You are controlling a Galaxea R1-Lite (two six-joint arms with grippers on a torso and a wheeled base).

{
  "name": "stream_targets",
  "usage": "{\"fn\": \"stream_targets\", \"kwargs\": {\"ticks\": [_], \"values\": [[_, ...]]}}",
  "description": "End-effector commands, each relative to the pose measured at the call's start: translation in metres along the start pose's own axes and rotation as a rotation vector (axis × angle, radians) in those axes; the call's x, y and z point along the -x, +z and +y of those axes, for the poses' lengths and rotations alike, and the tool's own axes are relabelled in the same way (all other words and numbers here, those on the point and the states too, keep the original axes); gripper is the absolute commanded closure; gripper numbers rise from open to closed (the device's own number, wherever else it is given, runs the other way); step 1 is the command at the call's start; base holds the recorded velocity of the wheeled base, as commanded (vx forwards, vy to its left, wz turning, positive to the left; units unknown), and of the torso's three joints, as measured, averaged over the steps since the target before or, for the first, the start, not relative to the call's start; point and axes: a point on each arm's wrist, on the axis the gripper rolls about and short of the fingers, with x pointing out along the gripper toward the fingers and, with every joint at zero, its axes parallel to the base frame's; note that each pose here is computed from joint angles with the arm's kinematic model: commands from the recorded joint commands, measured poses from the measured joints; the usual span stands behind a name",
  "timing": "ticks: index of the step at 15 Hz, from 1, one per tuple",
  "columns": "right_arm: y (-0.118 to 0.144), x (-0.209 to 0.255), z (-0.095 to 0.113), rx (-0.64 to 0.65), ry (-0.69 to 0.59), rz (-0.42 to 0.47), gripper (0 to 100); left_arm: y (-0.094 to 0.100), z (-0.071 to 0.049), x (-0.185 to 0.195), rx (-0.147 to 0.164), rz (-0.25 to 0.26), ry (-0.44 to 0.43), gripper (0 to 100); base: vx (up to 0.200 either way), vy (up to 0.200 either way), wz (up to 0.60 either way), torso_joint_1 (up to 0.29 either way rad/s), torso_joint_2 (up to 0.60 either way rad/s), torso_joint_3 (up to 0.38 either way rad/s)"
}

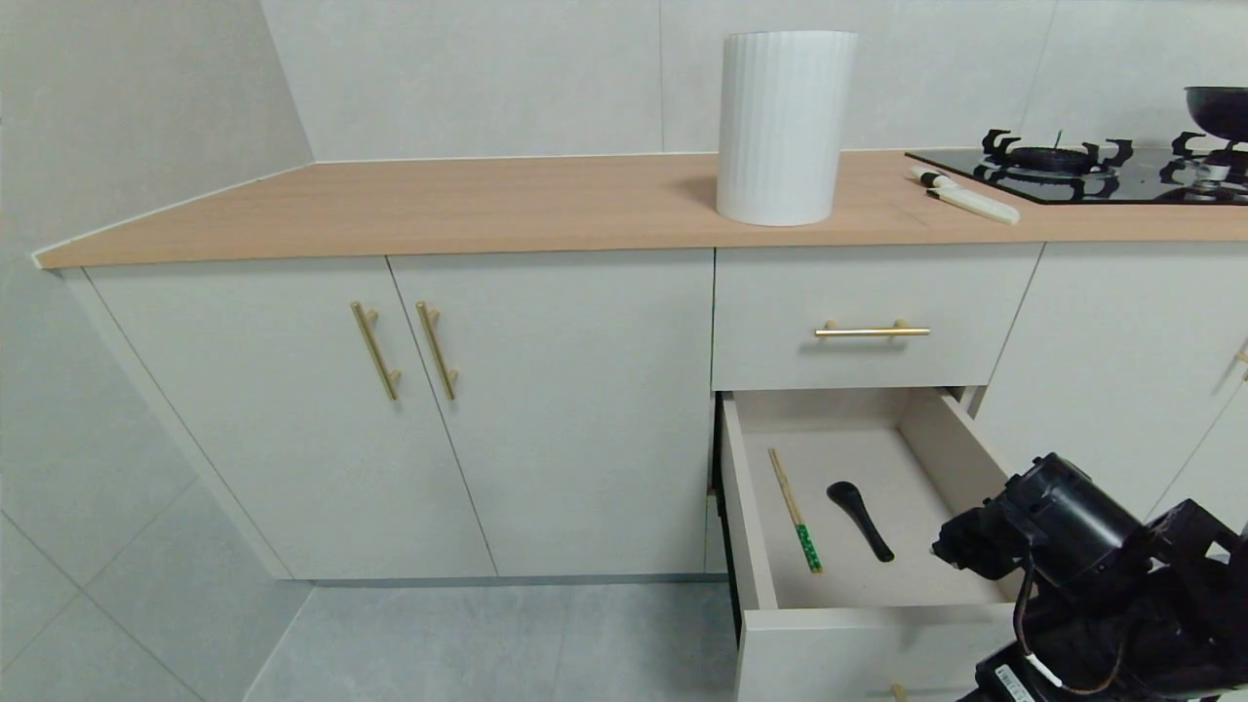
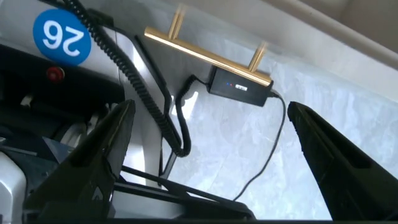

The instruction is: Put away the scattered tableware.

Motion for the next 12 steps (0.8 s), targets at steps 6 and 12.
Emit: {"fn": "stream_targets", "kwargs": {"ticks": [6, 12], "values": [[0.011, -0.027, 0.004, -0.012, -0.022, 0.078, 0, 0.0, 0.0, 0.0, 0.0, 0.002, 0.0, 0, 0.0, 0.0, 0.0, 0.0, 0.0, 0.0], [0.028, -0.037, 0.001, -0.142, -0.038, 0.064, 0, 0.0, 0.0, 0.0, 0.0, 0.0, 0.0, 0, 0.0, 0.0, 0.0, 0.0, 0.0, 0.0]]}}
